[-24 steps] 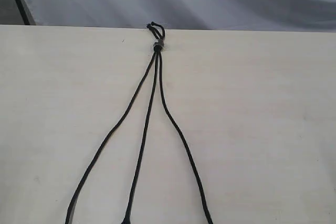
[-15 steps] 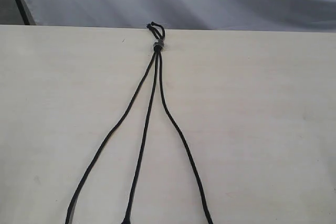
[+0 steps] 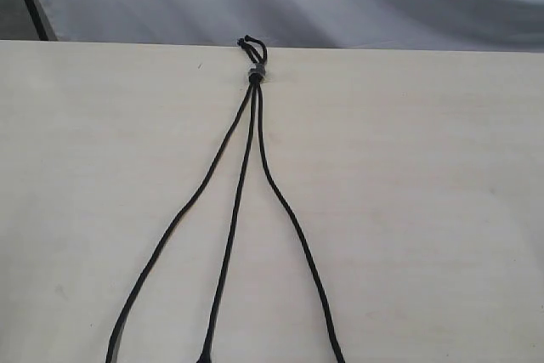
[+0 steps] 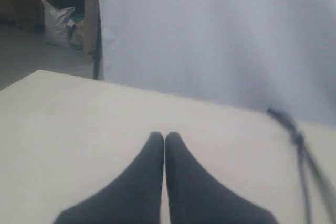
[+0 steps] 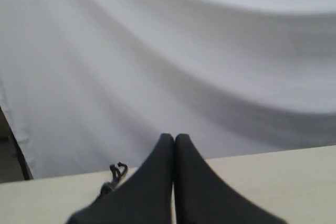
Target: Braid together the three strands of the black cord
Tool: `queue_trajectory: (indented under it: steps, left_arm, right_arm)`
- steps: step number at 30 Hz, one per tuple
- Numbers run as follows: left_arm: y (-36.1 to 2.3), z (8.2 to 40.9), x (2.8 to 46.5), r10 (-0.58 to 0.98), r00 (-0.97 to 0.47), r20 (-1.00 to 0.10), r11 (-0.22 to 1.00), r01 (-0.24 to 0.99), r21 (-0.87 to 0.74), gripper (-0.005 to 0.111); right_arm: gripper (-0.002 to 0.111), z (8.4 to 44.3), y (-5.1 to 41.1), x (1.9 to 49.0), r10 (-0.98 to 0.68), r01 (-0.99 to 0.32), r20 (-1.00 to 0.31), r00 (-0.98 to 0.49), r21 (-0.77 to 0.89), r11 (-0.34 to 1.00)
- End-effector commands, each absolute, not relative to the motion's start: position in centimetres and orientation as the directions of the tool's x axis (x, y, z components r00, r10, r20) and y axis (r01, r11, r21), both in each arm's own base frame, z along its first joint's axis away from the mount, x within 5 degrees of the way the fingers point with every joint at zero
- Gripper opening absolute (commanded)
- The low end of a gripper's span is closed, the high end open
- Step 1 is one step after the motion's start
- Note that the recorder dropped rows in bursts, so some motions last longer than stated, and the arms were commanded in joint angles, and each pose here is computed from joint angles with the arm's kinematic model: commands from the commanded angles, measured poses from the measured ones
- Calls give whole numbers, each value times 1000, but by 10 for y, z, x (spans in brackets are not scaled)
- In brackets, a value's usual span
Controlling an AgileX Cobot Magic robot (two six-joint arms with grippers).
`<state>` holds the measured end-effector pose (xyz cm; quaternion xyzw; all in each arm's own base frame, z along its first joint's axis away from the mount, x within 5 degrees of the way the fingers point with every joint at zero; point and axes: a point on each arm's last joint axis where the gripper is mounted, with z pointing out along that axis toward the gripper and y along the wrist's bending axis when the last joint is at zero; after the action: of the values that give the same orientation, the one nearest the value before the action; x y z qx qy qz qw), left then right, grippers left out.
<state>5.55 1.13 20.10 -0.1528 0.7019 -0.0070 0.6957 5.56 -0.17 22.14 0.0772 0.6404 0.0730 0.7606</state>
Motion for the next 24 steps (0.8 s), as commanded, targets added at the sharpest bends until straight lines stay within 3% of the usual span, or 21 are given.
queue_trajectory:
  steps: [1,5,9,13,16,21,24]
  left_arm:
    - [14,230,51,-514,357,-780,824,-47,-565,1]
    - [15,255,39,-547,578,-606,801,152,-579,1]
    - [3,273,33,-364,641,-675,924,161,-346,1]
    - [1,290,49,-267,491,-830,961,66,-270,0]
    - [3,292,70,-239,357,-903,969,21,-248,0]
    - [6,274,106,-197,133,-971,980,-3,-199,0]
    - [8,264,119,-194,42,-980,981,-12,-195,0]
  right_arm:
    - [0,232,-3,53,307,-50,-907,288,306,951]
    - [0,235,-3,51,317,-65,-889,329,314,947]
    - [0,245,-1,51,242,-53,-933,268,236,970]
    - [0,259,2,68,258,-63,-960,109,252,966]
    - [0,259,10,98,232,-80,-966,-112,242,967]
    - [0,251,46,154,92,-184,-872,-480,203,962]
    - [0,242,81,183,-19,-276,-799,-601,186,943]
